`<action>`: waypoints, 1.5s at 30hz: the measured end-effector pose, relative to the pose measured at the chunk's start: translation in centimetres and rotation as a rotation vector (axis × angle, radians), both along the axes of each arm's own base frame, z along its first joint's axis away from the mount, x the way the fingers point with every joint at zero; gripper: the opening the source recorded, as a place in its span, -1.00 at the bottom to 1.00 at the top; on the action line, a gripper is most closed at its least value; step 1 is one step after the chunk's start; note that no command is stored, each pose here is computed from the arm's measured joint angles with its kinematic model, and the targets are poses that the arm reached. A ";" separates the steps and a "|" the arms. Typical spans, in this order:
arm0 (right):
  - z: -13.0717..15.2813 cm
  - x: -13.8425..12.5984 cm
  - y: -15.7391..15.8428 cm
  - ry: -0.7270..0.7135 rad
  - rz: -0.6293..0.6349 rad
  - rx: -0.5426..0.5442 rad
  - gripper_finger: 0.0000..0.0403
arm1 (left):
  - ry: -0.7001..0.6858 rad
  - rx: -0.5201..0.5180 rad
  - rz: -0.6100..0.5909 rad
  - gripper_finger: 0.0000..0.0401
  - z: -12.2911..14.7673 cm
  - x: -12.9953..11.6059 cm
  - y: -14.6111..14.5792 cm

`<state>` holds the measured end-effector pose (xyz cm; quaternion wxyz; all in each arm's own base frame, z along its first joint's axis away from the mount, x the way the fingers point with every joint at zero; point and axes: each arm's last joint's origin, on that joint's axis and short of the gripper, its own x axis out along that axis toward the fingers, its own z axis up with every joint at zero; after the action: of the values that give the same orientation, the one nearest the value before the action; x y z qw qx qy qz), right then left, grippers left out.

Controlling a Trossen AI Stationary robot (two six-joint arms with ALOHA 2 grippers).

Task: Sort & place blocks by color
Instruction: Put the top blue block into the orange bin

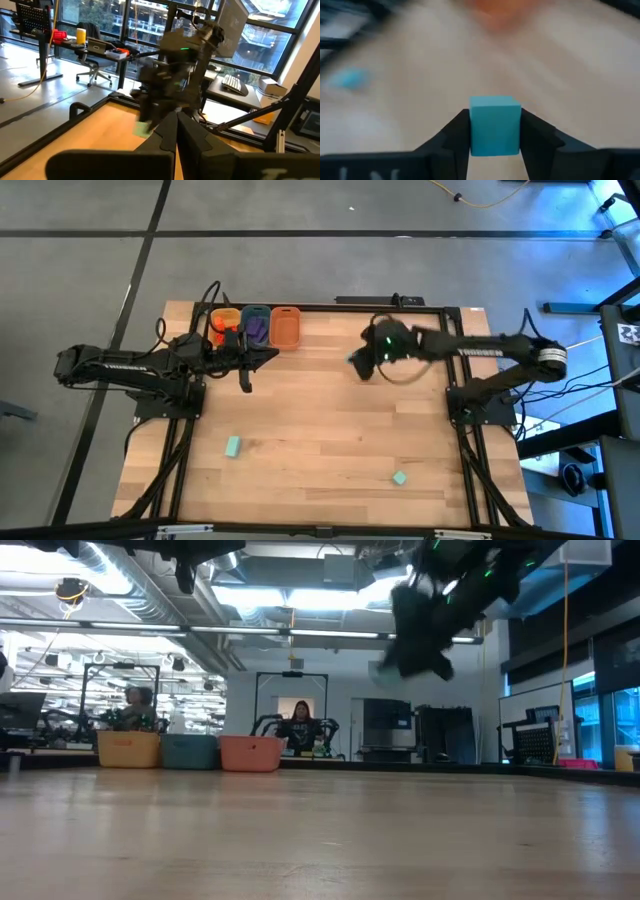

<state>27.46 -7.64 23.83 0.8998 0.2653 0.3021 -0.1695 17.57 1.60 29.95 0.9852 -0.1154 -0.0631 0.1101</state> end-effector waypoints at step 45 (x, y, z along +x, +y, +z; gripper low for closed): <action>7.8 1.7 9.1 -0.589 0.272 -0.274 -0.34 | 0.043 -0.055 -0.103 -0.24 1.2 3.7 -0.1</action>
<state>29.21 1.45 31.67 0.9899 0.1369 0.0367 -0.0033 21.23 1.54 31.19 0.9871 -0.1431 -0.0329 0.0635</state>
